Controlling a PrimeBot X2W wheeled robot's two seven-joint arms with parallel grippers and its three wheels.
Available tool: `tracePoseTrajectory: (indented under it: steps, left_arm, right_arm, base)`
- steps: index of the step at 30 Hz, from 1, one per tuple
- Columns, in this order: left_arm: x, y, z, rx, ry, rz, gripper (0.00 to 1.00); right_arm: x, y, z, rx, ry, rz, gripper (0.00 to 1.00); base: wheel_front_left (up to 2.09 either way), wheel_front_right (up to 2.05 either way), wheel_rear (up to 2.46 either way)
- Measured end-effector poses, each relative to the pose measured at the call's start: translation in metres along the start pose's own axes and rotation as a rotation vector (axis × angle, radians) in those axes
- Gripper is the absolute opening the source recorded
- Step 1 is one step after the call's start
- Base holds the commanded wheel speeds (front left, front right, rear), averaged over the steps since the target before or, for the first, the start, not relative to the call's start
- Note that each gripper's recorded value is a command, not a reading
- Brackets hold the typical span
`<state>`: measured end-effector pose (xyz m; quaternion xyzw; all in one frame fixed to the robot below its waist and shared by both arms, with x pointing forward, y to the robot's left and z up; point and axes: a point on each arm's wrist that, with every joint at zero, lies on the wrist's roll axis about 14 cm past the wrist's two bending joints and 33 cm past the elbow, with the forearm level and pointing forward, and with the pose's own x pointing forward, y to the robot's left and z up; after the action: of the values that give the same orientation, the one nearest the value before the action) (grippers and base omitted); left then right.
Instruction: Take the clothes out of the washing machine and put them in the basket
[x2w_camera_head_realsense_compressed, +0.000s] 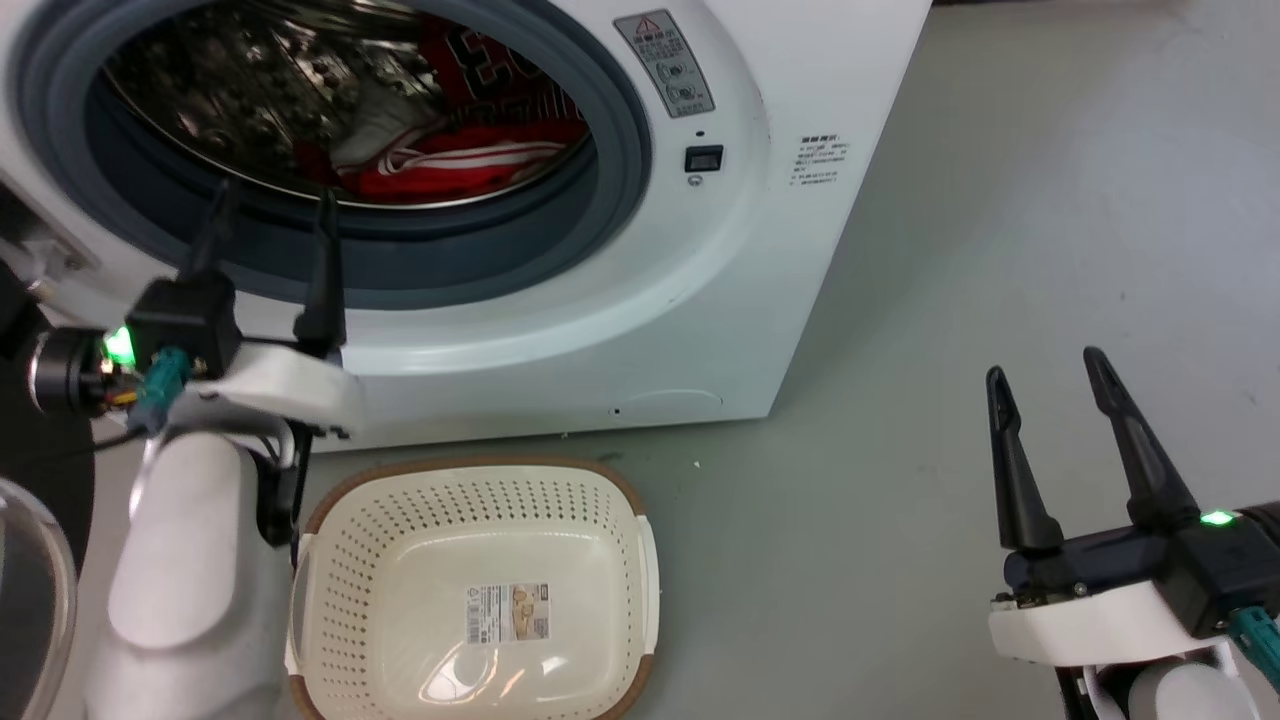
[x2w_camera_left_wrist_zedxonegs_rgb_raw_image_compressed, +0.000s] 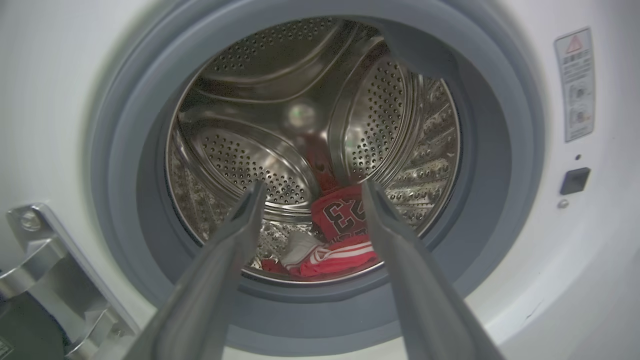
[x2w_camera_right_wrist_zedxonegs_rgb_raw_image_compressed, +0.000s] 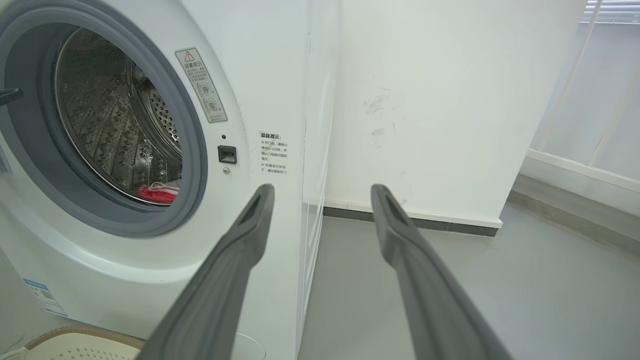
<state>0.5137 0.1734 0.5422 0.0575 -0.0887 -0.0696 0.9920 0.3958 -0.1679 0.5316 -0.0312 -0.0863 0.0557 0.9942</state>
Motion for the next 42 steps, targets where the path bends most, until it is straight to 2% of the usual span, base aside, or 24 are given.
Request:
tracePoseTrajectory:
  steps: [8,11,18,23,33,42]
  left_arm:
    - [0.071,-0.003,-0.052,0.051,0.113,-0.083,1.0]
    - [0.103,0.0,-0.057,0.059,0.119,-0.088,1.0]
    - [0.15,-0.007,-0.102,0.076,0.288,-0.121,1.0]
    - [0.161,-0.025,-0.152,-0.012,0.499,-0.152,1.0]
    - [0.161,-0.028,-0.215,-0.045,0.883,-0.194,1.0]
    - [0.159,-0.027,-0.26,-0.094,1.07,-0.192,1.0]
  right_arm:
    - [0.021,-0.015,-0.02,0.011,0.029,-0.036,1.0]
    - [0.026,-0.021,-0.028,0.01,0.041,-0.052,1.0]
    - [0.04,-0.033,-0.051,0.013,0.073,-0.078,1.0]
    - [0.045,-0.043,-0.068,0.014,0.104,-0.103,1.0]
    - [0.05,-0.057,-0.091,0.023,0.14,-0.141,1.0]
    - [0.052,-0.064,-0.113,0.024,0.184,-0.155,1.0]
  base:
    - [0.0,0.0,0.0]
    - [0.0,0.0,0.0]
    - [0.0,0.0,0.0]
    - [0.0,0.0,0.0]
    - [0.0,0.0,0.0]
    - [0.0,0.0,0.0]
